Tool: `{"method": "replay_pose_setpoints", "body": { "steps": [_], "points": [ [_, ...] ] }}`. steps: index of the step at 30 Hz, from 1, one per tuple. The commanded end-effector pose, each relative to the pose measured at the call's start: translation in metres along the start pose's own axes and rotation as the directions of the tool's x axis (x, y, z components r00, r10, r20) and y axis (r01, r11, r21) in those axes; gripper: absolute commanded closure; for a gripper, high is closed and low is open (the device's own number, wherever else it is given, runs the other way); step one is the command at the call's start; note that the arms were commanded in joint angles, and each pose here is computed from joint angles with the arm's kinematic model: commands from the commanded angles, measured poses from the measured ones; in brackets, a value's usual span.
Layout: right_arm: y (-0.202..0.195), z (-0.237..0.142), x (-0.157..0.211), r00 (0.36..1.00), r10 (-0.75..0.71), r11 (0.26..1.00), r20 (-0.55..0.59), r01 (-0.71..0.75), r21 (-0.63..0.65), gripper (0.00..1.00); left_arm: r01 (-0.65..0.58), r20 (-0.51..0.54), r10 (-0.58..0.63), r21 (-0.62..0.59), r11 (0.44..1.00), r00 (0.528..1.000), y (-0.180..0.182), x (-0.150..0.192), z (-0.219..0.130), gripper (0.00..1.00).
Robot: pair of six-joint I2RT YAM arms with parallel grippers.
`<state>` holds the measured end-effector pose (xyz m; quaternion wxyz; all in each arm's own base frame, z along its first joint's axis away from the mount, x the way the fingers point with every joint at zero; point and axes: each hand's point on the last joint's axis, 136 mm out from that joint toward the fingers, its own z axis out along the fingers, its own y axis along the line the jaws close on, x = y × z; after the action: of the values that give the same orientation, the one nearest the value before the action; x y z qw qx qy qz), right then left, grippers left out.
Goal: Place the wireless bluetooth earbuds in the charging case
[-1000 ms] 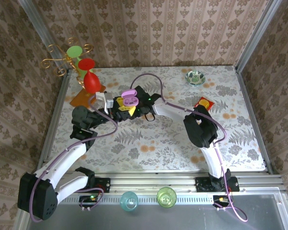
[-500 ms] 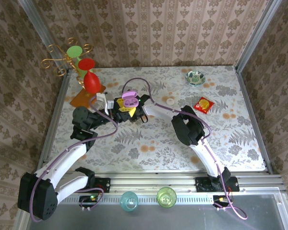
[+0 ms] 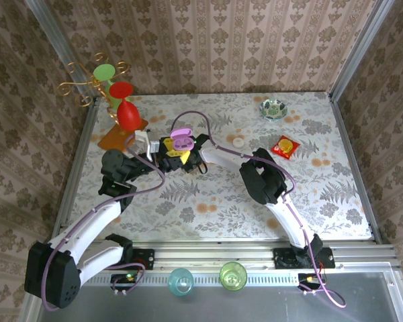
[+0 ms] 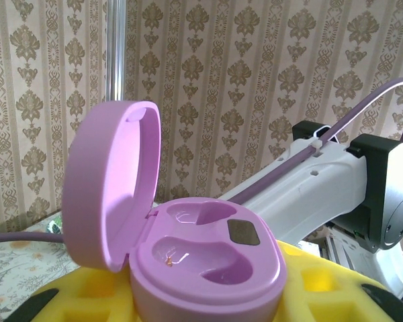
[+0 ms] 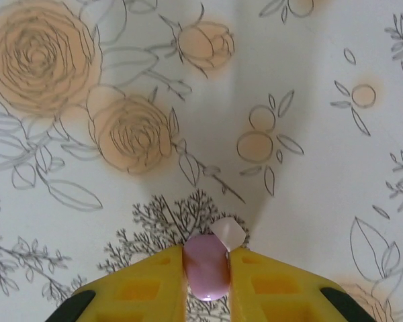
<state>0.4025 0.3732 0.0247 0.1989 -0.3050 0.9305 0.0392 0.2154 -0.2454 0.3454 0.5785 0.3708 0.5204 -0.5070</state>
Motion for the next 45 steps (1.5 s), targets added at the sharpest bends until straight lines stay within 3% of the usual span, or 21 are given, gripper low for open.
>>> {"method": "replay_pose_setpoints", "body": {
  "steps": [1, 5, 12, 19, 25, 38, 45],
  "points": [
    [-0.014, -0.025, 0.004, 1.000, 0.011, 0.999, 0.019, -0.011, 0.033, 0.81, -0.023, 0.016, 0.023, 0.008, 1.000, 1.000, -0.005, -0.006, -0.003, 0.75],
    [-0.026, -0.036, 0.027, 0.998, 0.054, 0.998, 0.016, -0.054, 0.025, 0.80, -0.020, 0.011, 0.020, 0.005, 1.000, 1.000, -0.004, -0.004, -0.003, 0.75],
    [-0.060, -0.058, 0.106, 0.986, 0.160, 0.985, -0.056, -0.155, 0.072, 0.80, -0.026, 0.011, 0.026, 0.000, 1.000, 1.000, -0.004, -0.003, -0.004, 0.75],
    [-0.075, -0.069, 0.158, 0.972, 0.216, 0.975, -0.092, -0.210, 0.076, 0.79, -0.038, 0.003, 0.038, 0.003, 0.999, 0.999, -0.004, -0.004, -0.003, 0.75],
    [-0.078, -0.071, 0.156, 0.967, 0.237, 0.970, -0.091, -0.231, 0.071, 0.67, -0.033, -0.003, 0.033, 0.008, 0.999, 0.999, -0.002, -0.003, -0.001, 0.75],
    [-0.074, -0.061, 0.153, 0.963, 0.259, 0.966, -0.078, -0.255, 0.050, 0.52, -0.031, -0.003, 0.031, 0.009, 0.999, 1.000, -0.001, -0.002, 0.000, 0.75],
    [-0.066, -0.052, 0.137, 0.971, 0.228, 0.974, -0.073, -0.228, 0.008, 0.50, -0.026, -0.003, 0.026, 0.018, 0.999, 1.000, -0.003, -0.006, 0.000, 0.75]
  ]
}}
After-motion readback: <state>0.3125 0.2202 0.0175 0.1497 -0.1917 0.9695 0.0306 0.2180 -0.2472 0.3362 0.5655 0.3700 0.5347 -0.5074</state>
